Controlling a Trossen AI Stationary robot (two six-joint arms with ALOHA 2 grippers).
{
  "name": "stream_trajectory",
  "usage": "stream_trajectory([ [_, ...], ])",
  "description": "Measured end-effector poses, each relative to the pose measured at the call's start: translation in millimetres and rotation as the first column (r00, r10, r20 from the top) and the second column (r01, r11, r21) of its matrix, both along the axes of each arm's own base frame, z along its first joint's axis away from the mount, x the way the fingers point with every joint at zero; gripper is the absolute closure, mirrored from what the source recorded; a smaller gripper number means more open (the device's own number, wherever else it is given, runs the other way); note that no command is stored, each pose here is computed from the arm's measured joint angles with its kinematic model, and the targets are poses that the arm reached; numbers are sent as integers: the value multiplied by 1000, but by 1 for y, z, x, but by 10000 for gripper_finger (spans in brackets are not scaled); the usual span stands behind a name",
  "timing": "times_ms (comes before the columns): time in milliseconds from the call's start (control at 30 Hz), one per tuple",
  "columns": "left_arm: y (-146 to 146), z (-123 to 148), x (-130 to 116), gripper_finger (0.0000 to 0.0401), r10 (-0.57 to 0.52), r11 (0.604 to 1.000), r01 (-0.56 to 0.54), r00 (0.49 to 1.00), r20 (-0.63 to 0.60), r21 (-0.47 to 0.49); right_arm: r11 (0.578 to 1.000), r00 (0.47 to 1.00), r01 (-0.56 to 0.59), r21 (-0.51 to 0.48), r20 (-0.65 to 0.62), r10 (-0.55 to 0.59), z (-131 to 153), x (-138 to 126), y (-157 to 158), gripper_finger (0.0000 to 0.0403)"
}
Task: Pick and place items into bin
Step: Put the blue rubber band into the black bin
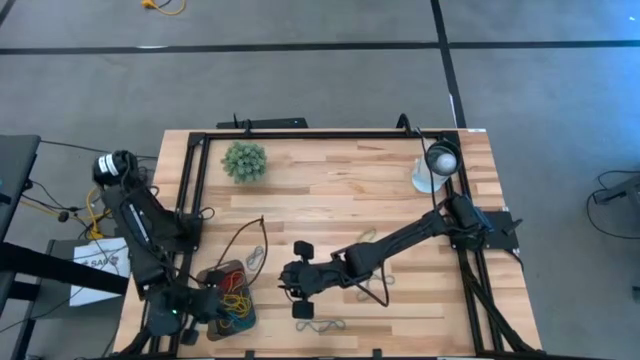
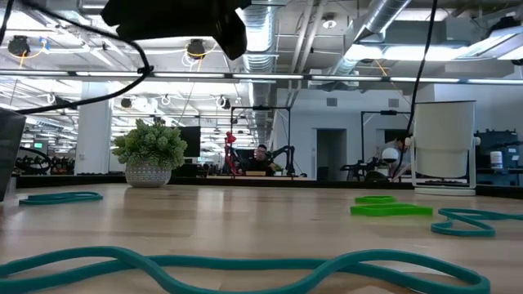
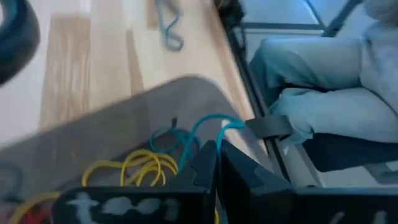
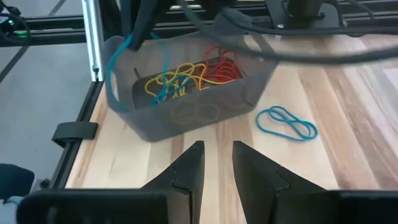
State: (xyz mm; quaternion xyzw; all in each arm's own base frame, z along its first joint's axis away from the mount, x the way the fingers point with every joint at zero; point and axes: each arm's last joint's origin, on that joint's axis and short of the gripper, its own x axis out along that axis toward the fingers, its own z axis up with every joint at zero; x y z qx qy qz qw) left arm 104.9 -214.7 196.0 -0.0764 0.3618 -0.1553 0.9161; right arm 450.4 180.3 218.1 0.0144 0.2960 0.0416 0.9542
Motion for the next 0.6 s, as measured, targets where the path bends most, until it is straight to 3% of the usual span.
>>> stream_trajectory([
  [233, -3, -13, 4, 401, 77, 997, -78, 995, -67, -13, 1000, 1000, 5, -2, -5, -5, 0, 1, -3, 326],
  [367, -1, -13, 7, 399, 136, 987, -143, 985, -105, -68, 1000, 1000, 10, -2, -5, -10, 0, 2, -5, 326],
  [600, 0, -14, 11, 363, 162, 978, -179, 975, -152, -106, 1000, 1000, 8, -3, -16, -9, -1, 1, -5, 326],
])
